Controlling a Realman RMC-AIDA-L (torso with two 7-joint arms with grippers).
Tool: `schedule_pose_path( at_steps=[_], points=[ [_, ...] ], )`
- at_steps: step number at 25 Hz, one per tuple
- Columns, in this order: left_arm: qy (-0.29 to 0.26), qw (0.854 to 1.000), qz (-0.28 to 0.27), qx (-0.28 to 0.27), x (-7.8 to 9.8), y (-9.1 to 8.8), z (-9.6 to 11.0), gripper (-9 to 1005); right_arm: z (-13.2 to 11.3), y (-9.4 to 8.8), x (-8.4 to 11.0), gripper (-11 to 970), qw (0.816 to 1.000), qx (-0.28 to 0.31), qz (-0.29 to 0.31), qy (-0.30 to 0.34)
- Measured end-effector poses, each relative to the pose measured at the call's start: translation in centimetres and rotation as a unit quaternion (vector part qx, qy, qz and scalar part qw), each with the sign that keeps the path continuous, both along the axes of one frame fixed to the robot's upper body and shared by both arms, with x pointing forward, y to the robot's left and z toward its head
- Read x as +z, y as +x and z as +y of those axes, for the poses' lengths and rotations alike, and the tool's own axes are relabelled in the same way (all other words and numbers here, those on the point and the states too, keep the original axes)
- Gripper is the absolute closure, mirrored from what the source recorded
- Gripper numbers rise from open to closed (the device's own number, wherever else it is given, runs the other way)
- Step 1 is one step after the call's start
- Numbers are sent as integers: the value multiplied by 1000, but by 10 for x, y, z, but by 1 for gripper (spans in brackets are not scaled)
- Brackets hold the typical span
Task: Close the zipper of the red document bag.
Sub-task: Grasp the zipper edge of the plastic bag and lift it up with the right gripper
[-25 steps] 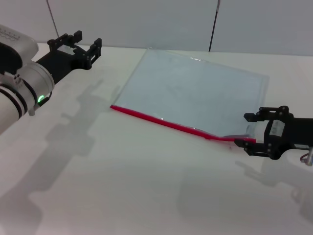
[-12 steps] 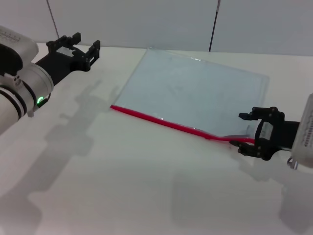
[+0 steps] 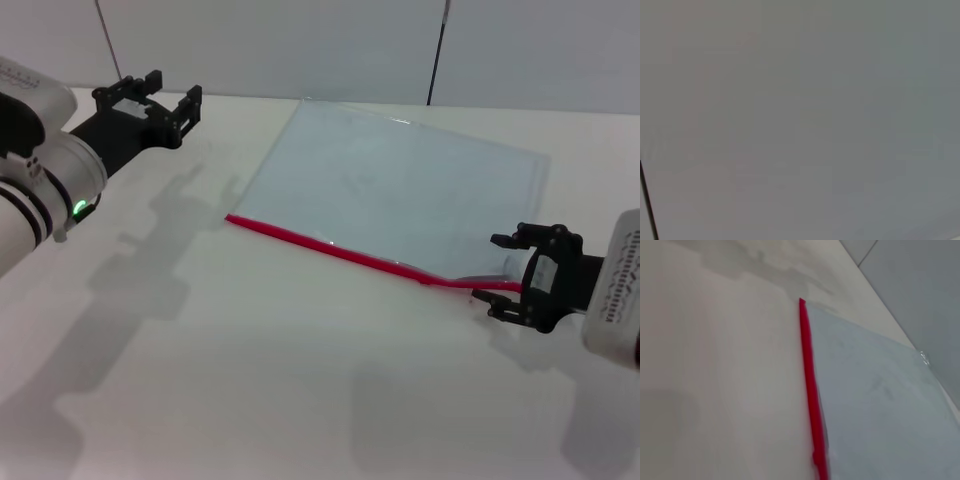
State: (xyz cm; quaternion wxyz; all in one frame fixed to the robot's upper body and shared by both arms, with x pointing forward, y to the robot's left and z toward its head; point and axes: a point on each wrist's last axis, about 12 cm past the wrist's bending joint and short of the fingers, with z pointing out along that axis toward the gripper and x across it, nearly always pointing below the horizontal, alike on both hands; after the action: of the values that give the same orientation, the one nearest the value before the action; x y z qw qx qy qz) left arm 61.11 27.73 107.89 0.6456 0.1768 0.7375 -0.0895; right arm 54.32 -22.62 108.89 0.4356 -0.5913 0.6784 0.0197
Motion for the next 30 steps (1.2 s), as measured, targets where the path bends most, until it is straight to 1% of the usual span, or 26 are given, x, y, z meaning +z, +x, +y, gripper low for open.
schedule_pose_path(
  at_steps=[8,12,20,30],
  points=[
    [0,1000,1,1,0,-1,1,444,3,-1,-11,288,999,-19,-28,-26],
    [0,1000,1,1,-1,-1,1,444,3,-4,-18,289,999,-24,-28,-36],
    [-1,1000,1,2,-1,-1,1,444,1,-5,-24,289,999,-32,-21,-38],
    [-3,1000,-1,1,1,0,0,444,4,-3,-33,290,996,-46,-45,-55]
  ],
)
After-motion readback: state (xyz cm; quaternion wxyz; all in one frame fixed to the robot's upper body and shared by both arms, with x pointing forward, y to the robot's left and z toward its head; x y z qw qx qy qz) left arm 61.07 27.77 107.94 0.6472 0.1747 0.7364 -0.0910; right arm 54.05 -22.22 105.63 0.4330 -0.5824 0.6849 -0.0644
